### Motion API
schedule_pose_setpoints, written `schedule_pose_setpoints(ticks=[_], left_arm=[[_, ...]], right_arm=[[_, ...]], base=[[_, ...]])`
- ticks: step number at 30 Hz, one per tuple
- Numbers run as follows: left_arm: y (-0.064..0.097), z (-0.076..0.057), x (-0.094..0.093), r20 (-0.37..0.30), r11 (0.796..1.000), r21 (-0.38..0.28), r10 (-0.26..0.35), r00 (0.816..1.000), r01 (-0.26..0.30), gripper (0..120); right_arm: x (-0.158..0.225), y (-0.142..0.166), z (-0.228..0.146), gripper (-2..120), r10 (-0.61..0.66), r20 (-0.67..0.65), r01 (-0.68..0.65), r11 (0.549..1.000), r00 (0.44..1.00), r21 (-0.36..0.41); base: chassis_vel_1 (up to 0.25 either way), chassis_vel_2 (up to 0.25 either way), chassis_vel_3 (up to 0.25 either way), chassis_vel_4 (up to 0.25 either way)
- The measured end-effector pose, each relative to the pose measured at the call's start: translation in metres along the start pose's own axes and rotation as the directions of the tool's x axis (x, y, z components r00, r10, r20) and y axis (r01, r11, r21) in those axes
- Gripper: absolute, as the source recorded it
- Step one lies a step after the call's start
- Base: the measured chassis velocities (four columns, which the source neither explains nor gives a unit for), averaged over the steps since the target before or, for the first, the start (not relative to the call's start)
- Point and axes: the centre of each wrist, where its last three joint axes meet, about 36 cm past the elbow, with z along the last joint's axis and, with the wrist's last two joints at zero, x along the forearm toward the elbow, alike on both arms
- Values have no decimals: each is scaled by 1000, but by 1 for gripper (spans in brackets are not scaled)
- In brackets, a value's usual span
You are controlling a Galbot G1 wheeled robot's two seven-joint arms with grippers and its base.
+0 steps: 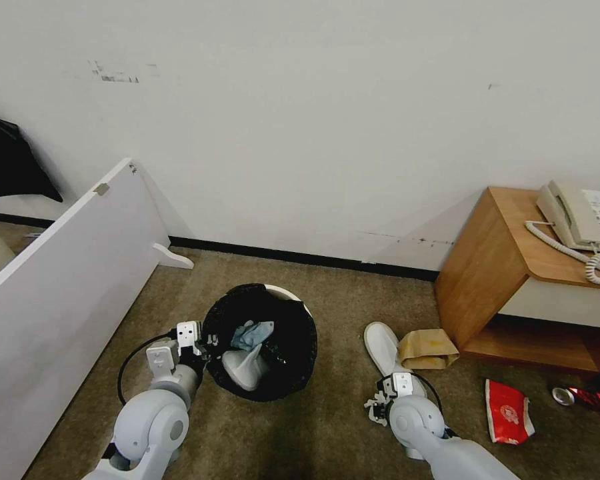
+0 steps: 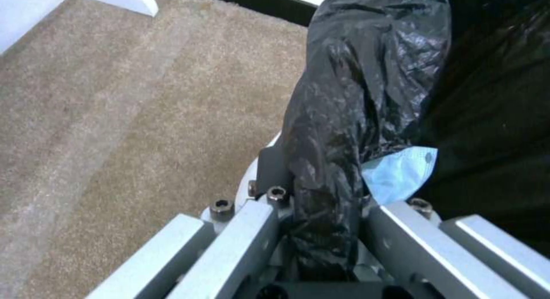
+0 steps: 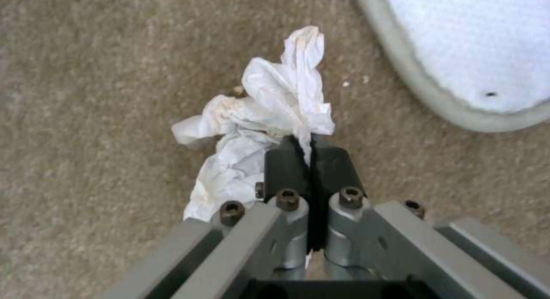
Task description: Pick up the trash bin, then pick up the garbage from the floor and place it into the trash bin.
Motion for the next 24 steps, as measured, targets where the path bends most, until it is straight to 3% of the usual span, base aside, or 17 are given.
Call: schedule_pose_setpoints(ticks=[8, 18, 24], left_arm=[[-3, 0, 1, -1, 1000, -6, 10, 1000, -10, 2], [-9, -1, 3, -11, 999, -32, 34, 999, -35, 2], [-12, -12, 7, -56, 996, -58, 69, 996, -72, 2]], right_arm=[[11, -9, -6, 0, 5, 27, -5, 1000, 1000, -4], [57, -44, -14, 0, 30, 110, -30, 1000, 993, -8], [96, -75, -6, 0, 55, 173, -61, 998, 983, 30]], base=[[0, 0, 0, 0], [0, 0, 0, 0], [0, 0, 0, 0]])
